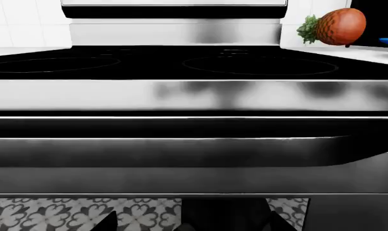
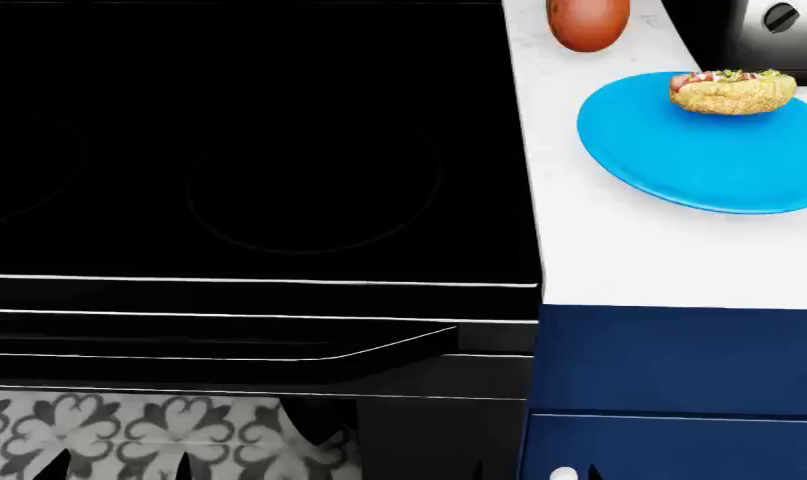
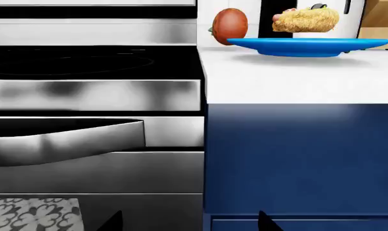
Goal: Pick the hot dog from the counter and place it in the microwave.
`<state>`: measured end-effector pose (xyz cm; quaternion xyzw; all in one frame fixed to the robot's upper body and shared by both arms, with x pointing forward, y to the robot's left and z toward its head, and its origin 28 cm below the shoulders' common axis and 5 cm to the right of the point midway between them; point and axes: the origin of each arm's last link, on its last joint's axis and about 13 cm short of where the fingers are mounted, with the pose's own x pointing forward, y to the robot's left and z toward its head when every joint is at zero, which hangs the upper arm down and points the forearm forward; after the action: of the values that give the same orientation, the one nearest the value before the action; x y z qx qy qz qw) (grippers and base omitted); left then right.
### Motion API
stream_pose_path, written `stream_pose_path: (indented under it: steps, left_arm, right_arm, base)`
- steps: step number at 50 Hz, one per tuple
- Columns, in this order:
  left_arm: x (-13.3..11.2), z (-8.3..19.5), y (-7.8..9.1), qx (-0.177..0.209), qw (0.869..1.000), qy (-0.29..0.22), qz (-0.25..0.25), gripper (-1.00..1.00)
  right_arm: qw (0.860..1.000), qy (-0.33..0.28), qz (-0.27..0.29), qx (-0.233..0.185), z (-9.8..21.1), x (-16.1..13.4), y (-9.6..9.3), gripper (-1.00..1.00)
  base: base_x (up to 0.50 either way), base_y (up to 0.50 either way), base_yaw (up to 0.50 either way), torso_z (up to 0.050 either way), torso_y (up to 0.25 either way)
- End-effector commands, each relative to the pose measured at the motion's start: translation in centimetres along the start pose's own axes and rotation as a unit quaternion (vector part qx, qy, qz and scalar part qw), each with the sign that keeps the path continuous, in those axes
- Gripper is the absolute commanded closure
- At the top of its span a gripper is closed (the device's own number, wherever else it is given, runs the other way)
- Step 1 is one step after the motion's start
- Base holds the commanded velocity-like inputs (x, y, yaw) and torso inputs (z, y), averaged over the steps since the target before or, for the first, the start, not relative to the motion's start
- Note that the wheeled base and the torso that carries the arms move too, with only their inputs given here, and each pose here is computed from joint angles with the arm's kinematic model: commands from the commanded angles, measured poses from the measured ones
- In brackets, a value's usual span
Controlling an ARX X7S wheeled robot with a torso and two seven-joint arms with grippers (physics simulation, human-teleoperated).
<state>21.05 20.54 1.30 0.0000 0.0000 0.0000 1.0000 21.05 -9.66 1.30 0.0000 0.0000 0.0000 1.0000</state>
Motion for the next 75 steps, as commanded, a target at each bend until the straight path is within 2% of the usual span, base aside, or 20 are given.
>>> stream_pose_path:
  steps: [1,19,23,26,29,67,70,72,73,75]
  left_arm:
    - [0.0,0.0,0.0,0.0,1.0,0.0,0.0,-1.0]
    - [-0.1,0.1,0.2,-0.007,1.0,-0.004,0.001,-1.0]
    - [-0.1,0.1,0.1,0.008,1.0,-0.001,-0.001,-1.0]
    - [-0.1,0.2,0.2,-0.011,1.0,-0.009,0.002,-1.0]
    - [-0.1,0.1,0.1,-0.005,1.0,-0.003,0.004,-1.0]
    - [-0.1,0.7,0.1,-0.01,1.0,-0.022,0.002,-1.0]
    - [0.0,1.1,0.3,-0.021,0.999,-0.035,0.002,-1.0]
    - [0.2,2.2,0.5,-0.051,0.998,-0.035,0.004,-1.0]
    - [0.3,2.7,0.7,-0.049,0.998,-0.035,0.005,-1.0]
    - [0.3,5.3,1.1,-0.057,0.997,-0.046,-0.006,-1.0]
  right_arm:
    - [1.0,0.0,0.0,0.0,0.0,0.0,0.0,-1.0]
    - [1.0,0.002,-0.003,0.0,0.0,-0.1,0.1,-1.0]
    - [1.0,0.001,-0.004,0.0,0.1,-0.1,0.1,-1.0]
    - [1.0,0.0,-0.004,0.001,0.0,-0.1,0.1,-1.0]
    - [1.0,0.0,-0.004,0.001,0.1,-0.1,0.1,-1.0]
    - [1.0,-0.001,-0.004,-0.001,0.0,0.0,0.0,-1.0]
    - [1.0,-0.003,-0.004,0.001,0.6,0.2,-0.2,-1.0]
    - [1.0,-0.011,0.004,-0.025,1.7,0.2,-0.3,-1.0]
    - [0.999,-0.013,0.005,-0.033,2.4,0.3,-0.4,-1.0]
    - [0.998,-0.04,0.015,-0.04,5.6,0.6,-0.8,-1.0]
  base:
    - [0.0,0.0,0.0,0.0,0.0]
    - [0.0,0.0,0.0,0.0,0.0]
    - [0.0,0.0,0.0,0.0,0.0]
    - [0.0,0.0,0.0,0.0,0.0]
    - [0.0,0.0,0.0,0.0,0.0]
    - [0.0,0.0,0.0,0.05,0.019]
    - [0.0,0.0,0.0,0.033,0.013]
    - [0.0,0.0,0.0,0.0,0.0]
    - [0.0,0.0,0.0,0.0,0.0]
    - [0.0,0.0,0.0,0.0,0.0]
